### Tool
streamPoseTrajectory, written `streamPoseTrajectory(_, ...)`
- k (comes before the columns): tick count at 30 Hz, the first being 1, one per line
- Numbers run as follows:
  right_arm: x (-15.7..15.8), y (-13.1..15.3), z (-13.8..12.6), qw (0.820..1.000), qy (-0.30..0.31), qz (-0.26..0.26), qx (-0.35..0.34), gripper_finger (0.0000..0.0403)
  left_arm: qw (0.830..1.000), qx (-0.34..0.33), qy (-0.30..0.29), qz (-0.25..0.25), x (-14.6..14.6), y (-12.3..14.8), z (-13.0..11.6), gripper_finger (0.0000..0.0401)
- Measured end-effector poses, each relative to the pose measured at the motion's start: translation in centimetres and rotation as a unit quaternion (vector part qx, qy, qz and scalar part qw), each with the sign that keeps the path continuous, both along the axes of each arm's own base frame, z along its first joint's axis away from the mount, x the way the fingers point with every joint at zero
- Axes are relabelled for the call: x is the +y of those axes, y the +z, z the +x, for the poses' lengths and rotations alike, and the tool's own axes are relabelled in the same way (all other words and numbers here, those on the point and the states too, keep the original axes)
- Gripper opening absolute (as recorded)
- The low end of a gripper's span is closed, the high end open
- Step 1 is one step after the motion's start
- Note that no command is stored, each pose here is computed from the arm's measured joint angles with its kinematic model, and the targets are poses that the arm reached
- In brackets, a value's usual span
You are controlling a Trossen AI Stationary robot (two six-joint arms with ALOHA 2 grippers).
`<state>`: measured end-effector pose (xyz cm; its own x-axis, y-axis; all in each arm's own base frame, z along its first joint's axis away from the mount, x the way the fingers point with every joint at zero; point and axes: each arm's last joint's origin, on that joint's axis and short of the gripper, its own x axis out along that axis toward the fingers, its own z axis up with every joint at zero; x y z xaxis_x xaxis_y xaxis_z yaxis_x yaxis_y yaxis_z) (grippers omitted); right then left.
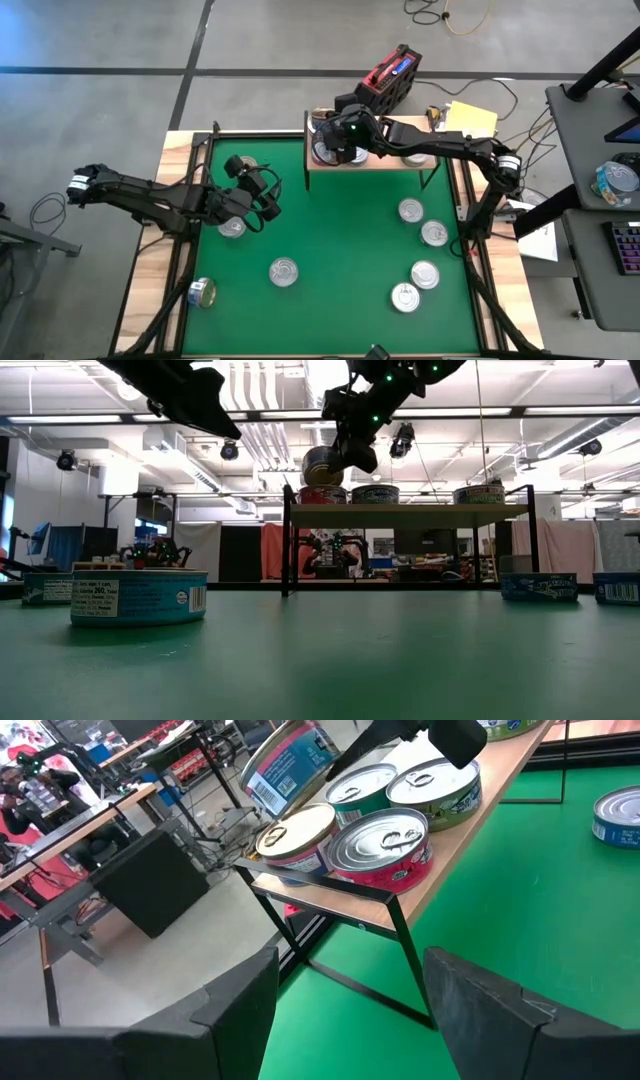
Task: Stack canned seafood by type on shelf
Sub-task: Stack the blue/pink tuna can on top of the other blue/pink tuna can on the shelf
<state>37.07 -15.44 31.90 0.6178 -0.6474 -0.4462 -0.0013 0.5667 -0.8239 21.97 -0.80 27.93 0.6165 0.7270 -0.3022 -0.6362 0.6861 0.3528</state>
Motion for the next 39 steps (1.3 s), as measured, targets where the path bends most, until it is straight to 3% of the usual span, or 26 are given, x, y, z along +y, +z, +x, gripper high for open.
streamPoseTrajectory(39, 0.10, -0.23, 0.00, 1.000, 0.006, 0.023, -0.006, 0.0207, 1.000, 0.000, 0.000, 0.000, 0.01, -0.01, 0.00, 0.0233)
